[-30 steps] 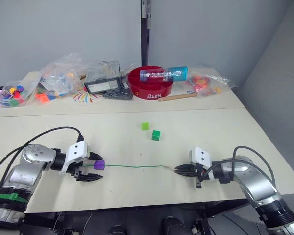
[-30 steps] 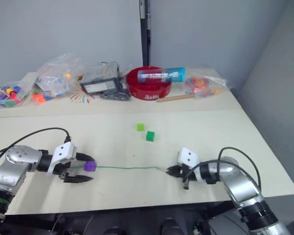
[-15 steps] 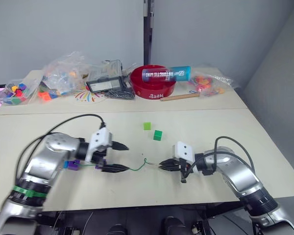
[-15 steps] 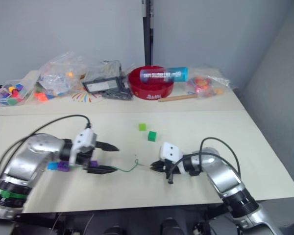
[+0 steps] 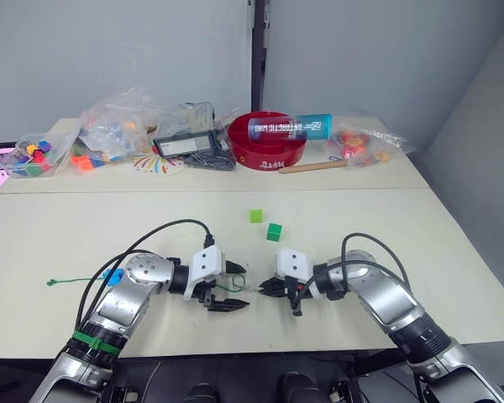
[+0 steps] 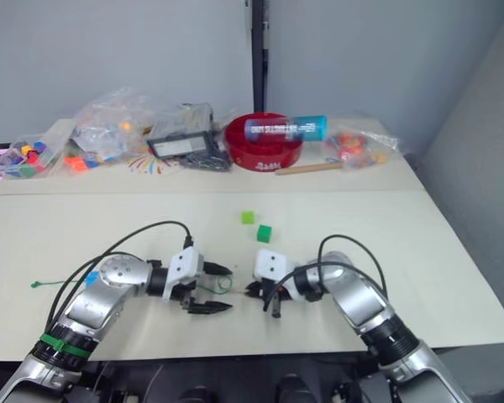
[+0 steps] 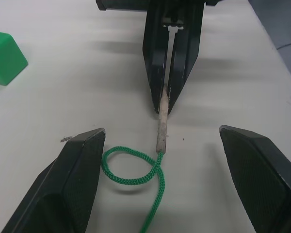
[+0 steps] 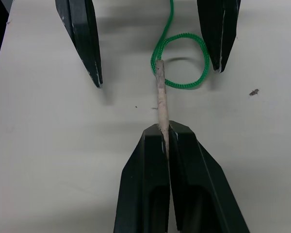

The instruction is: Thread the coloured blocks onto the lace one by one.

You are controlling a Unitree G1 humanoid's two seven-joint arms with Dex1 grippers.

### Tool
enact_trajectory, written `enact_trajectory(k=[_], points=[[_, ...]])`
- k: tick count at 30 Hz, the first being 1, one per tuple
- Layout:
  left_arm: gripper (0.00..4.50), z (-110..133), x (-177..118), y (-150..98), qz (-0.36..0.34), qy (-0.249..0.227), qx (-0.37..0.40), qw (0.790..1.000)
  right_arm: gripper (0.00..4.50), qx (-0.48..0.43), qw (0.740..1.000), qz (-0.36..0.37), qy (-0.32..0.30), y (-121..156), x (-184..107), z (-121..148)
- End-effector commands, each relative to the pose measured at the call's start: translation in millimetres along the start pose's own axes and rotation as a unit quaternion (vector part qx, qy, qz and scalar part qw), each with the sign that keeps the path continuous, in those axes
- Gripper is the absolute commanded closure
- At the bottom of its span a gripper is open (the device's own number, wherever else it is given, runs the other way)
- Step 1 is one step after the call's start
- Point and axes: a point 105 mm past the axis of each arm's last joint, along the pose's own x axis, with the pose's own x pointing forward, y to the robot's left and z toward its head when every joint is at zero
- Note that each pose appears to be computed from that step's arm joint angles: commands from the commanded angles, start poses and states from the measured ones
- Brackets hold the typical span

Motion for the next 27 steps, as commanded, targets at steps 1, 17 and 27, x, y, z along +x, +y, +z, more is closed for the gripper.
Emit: enact_trajectory(k=[1, 17, 27], points=[[0.55, 0.3, -0.2, 0.7, 0.000, -0.004, 0.011, 1.000, 4.50, -0.017, 1.000, -0.003, -0.007, -3.6, -2.4, 8.7], [4.48, -1.9, 3.0, 5.2, 0.013, -0.012, 0.006, 1.000, 4.50, -0.017, 1.000, -0.004, -0.009, -4.2, -2.6, 10.0], [4.48, 1.1, 4.5, 7.0, 0.019, -0.019, 0.007, 1.000, 4.50, -0.012, 1.000, 0.008, -0.009, 1.2, -1.6, 9.3]])
